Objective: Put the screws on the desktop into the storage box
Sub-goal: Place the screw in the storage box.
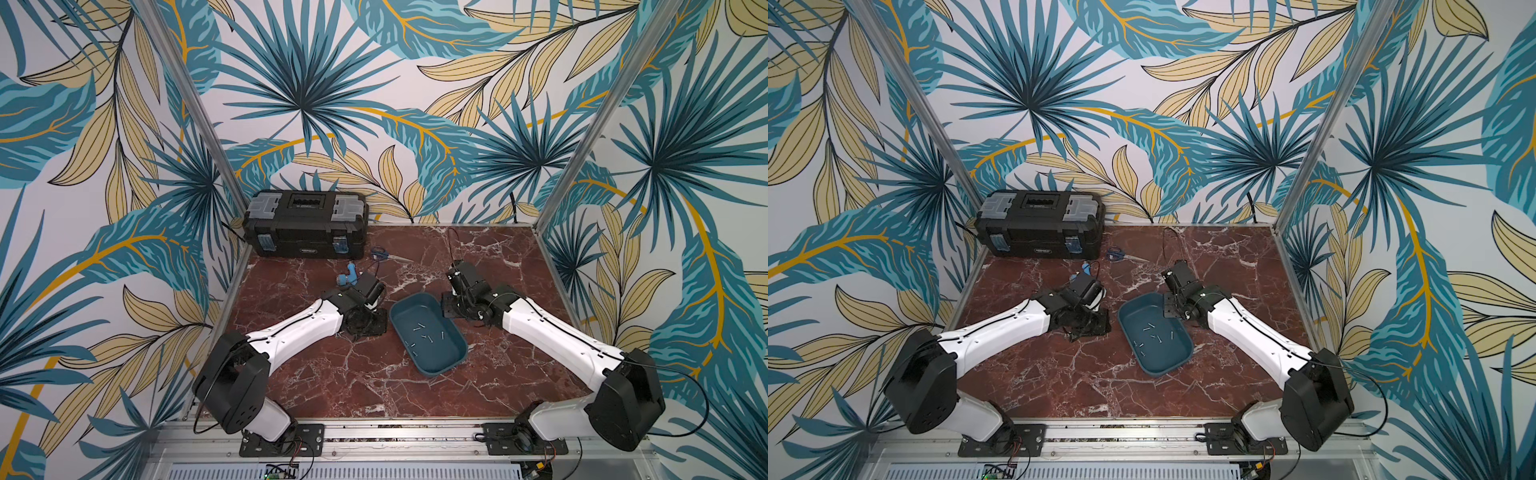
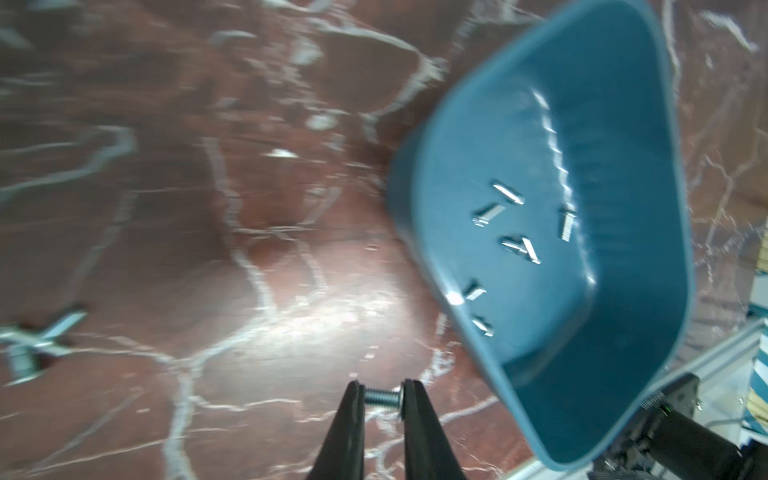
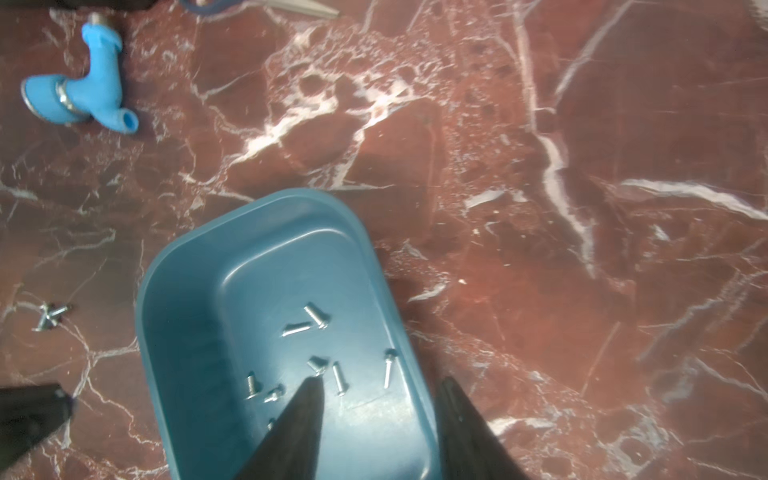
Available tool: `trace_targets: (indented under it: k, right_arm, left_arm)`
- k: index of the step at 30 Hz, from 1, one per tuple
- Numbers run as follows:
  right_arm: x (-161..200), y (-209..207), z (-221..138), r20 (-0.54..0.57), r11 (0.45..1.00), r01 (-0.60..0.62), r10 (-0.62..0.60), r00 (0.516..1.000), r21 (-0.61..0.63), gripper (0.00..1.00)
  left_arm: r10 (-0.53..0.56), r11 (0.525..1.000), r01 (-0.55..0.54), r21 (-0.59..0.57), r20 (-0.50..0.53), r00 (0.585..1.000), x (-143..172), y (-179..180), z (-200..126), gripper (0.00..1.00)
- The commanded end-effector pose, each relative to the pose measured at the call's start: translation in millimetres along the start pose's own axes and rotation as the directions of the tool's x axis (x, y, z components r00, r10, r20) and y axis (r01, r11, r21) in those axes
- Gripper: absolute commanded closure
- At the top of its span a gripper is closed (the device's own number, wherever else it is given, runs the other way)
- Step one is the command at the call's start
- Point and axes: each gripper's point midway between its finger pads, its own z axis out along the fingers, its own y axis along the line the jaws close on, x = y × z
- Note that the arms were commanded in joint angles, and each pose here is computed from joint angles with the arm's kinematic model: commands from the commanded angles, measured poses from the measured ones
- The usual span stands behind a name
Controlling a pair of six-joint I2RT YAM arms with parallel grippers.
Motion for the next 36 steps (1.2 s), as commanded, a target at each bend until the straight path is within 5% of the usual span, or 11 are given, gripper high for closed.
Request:
trace_targets:
  k: [1, 7, 13, 17, 26, 36]
  right_arm:
    - [10, -10, 2, -0.021, 1.000, -0.021, 0.021, 1.000, 0.007, 0.52]
    - [16, -17, 1, -0.029, 0.999, -0.044, 0.044, 0.999, 0.009, 0.52]
    - [17, -17, 2, -0.035, 0.999, -0.048, 0.048, 0.998, 0.002, 0.52]
    - [12, -11, -2, -0.030, 0.999, -0.043, 0.042, 0.999, -0.028, 0.52]
    - [1, 46, -11, -0.054, 0.973, 0.001, -0.014, 0.998, -0.229, 0.54]
    - [25, 161, 3, -0.099, 0.904, 0.217, -0.270, 0.958, -0.367, 0.57]
  left_arm:
    - [0.028, 0.998, -0.030, 0.050, 0.038, 0.999, -15, -39, -4, 0.86]
    - [0.077, 0.995, -0.076, 0.063, -0.001, 0.997, -10, -65, 17, 0.86]
    - [0.105, 0.994, -0.104, 0.030, -0.009, 0.994, -11, -65, 23, 0.54]
    - [0.117, 0.993, -0.117, -0.012, 0.029, 0.993, -22, -55, 5, 0.45]
    - [-0.057, 0.995, 0.068, -0.074, 0.145, 0.988, -34, 50, -66, 0.44]
    - [-0.198, 0.936, 0.253, -0.245, 0.229, 0.953, -8, 161, -134, 0.45]
